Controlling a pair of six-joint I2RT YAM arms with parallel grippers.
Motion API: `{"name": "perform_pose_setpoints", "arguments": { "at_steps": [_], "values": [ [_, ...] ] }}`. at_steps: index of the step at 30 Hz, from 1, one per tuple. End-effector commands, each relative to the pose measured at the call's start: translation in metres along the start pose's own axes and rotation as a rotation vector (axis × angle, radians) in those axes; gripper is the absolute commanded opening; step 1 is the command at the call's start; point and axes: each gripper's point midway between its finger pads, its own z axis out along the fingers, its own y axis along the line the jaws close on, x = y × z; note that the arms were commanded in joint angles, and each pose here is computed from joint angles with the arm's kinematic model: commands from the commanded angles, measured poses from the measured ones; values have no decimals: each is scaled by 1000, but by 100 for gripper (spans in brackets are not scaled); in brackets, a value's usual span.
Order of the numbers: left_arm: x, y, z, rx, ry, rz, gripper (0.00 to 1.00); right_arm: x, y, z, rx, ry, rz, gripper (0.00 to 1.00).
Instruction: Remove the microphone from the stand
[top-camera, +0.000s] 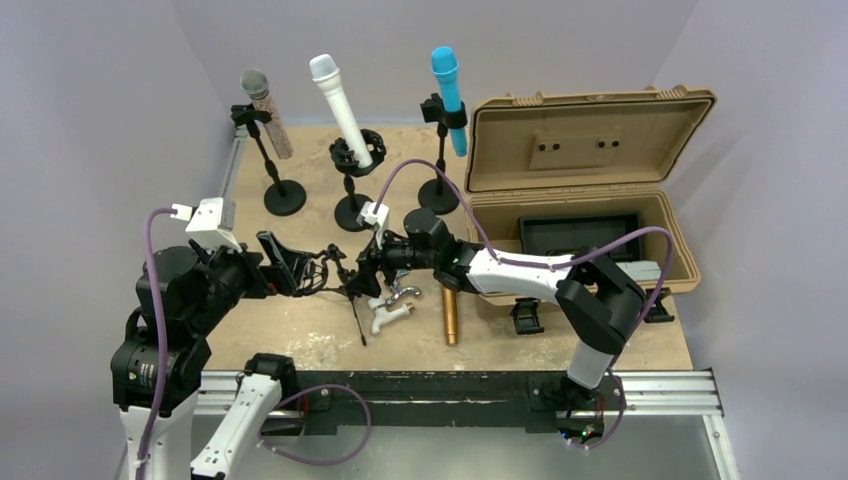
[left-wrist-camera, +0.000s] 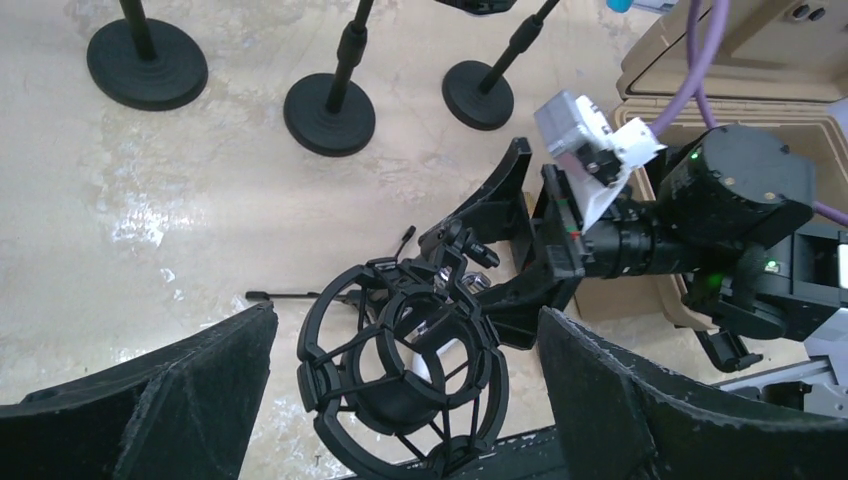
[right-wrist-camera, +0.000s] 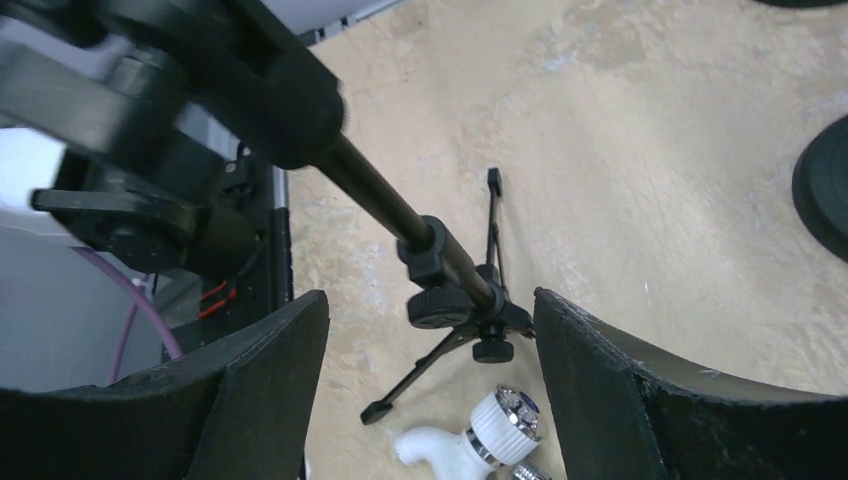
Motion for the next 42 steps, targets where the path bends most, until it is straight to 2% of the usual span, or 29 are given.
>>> {"name": "perform_pose_setpoints", "arguments": {
  "at_steps": [1,8,14,17,20,22,27,32,34,37,42],
  "values": [
    [-26,-9,4,46,-116,35,100,-20,-13,7,68,-38,-15,73],
    [-54,-11,-8,39,-257,35,100,-24,-18,10,89,-51,-13,59],
    [-52,-9,-12,28,-266,31,100,-20,-18,9,104,-48,-27,44],
    [-49,-5,-12,11,-261,37,100,-15,-13,9,94,-47,-44,43],
    [-48,-2,-14,-4,-261,45,100,-10,-11,11,107,-41,-60,48],
    [-48,-1,-16,-12,-259,46,100,-9,-13,10,124,-41,-63,46],
    [-46,1,-17,-24,-256,48,100,-12,-16,7,175,-62,-77,28],
    [-49,3,-21,-36,-273,47,100,-17,-18,6,306,-106,-157,11],
    [-50,3,-22,-40,-281,45,100,-17,-23,5,402,-124,-200,1],
    [-50,4,-24,-43,-287,43,100,-18,-33,0,553,-157,-261,0],
    [-48,6,-26,-53,-291,41,100,-13,-19,4,651,-182,-367,0]
  ]
}}
